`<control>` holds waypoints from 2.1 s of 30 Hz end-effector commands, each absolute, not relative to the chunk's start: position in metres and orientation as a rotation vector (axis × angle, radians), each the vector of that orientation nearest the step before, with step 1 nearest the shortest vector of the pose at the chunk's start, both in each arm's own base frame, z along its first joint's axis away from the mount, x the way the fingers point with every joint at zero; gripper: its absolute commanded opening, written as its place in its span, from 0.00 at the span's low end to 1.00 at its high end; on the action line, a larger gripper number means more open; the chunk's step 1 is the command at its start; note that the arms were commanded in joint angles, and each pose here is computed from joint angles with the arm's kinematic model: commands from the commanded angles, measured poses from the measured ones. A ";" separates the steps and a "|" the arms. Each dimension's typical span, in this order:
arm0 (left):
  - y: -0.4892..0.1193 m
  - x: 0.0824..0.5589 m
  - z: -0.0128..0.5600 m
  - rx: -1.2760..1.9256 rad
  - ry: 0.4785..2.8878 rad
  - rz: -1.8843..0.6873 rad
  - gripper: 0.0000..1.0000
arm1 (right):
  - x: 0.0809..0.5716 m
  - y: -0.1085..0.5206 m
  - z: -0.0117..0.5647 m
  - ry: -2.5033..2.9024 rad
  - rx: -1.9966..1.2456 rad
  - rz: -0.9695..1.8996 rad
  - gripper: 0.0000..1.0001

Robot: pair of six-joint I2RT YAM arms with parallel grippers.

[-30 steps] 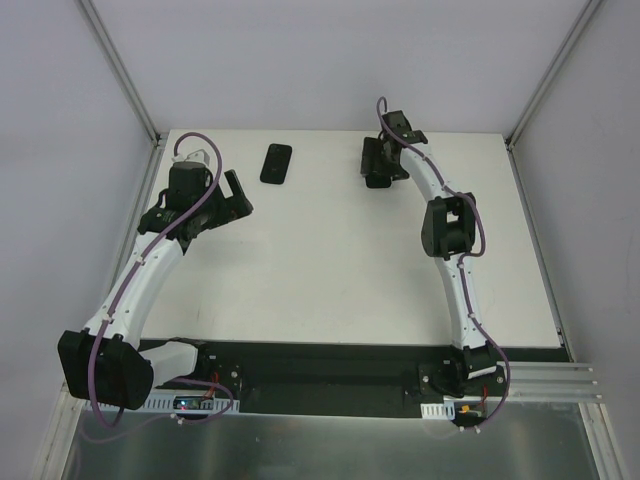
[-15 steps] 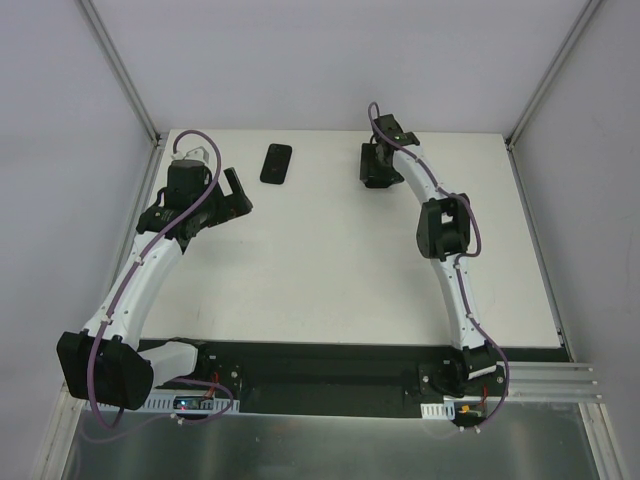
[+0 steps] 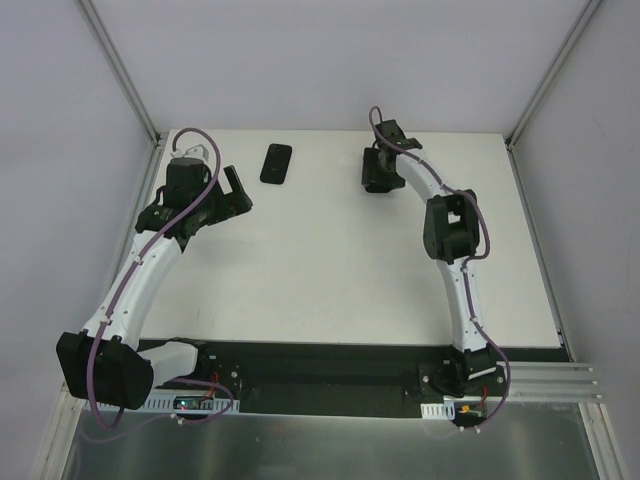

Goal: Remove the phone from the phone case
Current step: Move the phone to the center of the board.

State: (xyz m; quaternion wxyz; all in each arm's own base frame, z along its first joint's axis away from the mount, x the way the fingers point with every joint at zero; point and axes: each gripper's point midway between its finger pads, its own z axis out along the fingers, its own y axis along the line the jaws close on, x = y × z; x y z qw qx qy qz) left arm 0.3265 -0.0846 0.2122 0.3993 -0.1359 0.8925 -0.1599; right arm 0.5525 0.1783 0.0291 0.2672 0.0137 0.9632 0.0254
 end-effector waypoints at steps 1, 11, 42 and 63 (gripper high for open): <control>-0.093 0.329 0.231 -0.280 2.230 -0.441 0.99 | 0.504 0.184 0.043 2.700 0.059 0.163 0.33; -0.106 0.318 0.219 -0.213 2.316 -0.483 0.99 | 0.381 0.182 0.027 2.769 0.048 0.189 0.19; -0.101 0.300 0.197 -0.276 2.364 -0.435 0.99 | 0.302 0.201 0.010 2.726 -0.160 -0.063 0.49; -0.274 0.312 0.121 -0.347 2.537 -1.340 0.99 | 0.262 0.235 0.069 2.581 -0.198 0.495 0.08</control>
